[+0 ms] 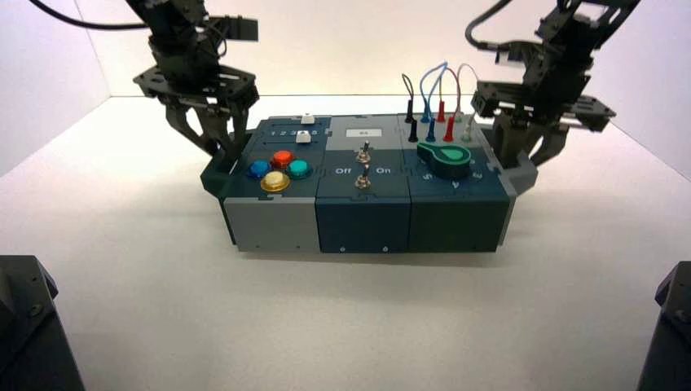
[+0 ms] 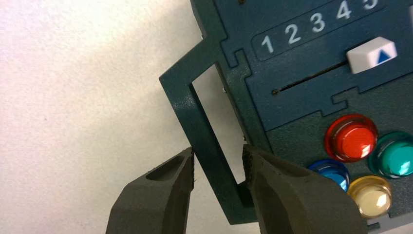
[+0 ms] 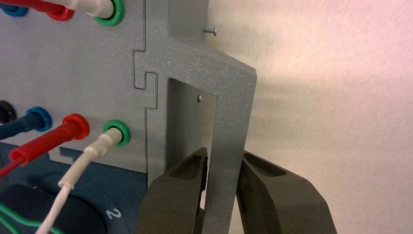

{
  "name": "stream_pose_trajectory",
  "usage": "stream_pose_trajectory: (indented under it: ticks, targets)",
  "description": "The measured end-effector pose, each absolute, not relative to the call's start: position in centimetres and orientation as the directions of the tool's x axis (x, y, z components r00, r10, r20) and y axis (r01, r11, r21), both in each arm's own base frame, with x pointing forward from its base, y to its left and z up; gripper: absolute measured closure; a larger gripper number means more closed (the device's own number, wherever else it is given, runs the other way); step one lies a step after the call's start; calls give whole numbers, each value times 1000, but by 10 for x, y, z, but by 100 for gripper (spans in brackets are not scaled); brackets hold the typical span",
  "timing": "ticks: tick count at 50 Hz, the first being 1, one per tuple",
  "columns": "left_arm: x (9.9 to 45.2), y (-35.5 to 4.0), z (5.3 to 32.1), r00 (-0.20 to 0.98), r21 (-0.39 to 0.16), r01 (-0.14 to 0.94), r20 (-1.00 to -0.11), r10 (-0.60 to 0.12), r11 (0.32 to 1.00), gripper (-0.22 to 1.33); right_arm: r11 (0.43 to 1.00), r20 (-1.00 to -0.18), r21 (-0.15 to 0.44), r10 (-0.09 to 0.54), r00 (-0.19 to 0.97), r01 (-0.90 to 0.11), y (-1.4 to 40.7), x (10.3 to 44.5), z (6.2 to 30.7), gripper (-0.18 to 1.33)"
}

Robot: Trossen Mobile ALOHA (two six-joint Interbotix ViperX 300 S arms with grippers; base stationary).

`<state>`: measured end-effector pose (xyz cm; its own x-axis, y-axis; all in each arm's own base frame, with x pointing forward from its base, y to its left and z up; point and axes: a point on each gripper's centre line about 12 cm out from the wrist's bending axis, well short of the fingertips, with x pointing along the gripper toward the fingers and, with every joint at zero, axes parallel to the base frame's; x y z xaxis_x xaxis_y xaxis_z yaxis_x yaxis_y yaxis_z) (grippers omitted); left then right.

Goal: Move the bottom slider to position 1.

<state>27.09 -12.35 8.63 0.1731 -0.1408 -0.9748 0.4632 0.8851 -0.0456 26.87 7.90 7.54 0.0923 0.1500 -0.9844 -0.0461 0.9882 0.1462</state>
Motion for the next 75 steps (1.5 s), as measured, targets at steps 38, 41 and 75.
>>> stream_pose_trajectory:
  ticks: [38, 41, 75]
  targets:
    - [268, -147, 108, 233, -42, 532, -953, -194, 846, 11, 981, -981, 159, 170, 92, -110, 104, 272, 74, 30]
    - [269, -147, 111, 242, -39, 535, -950, -198, 844, 11, 981, -981, 159, 170, 94, -110, 104, 273, 73, 30]
    - [276, -150, 144, 312, -25, 546, -921, -232, 837, 11, 972, -960, 184, 209, 185, -146, 111, 281, 114, 30]
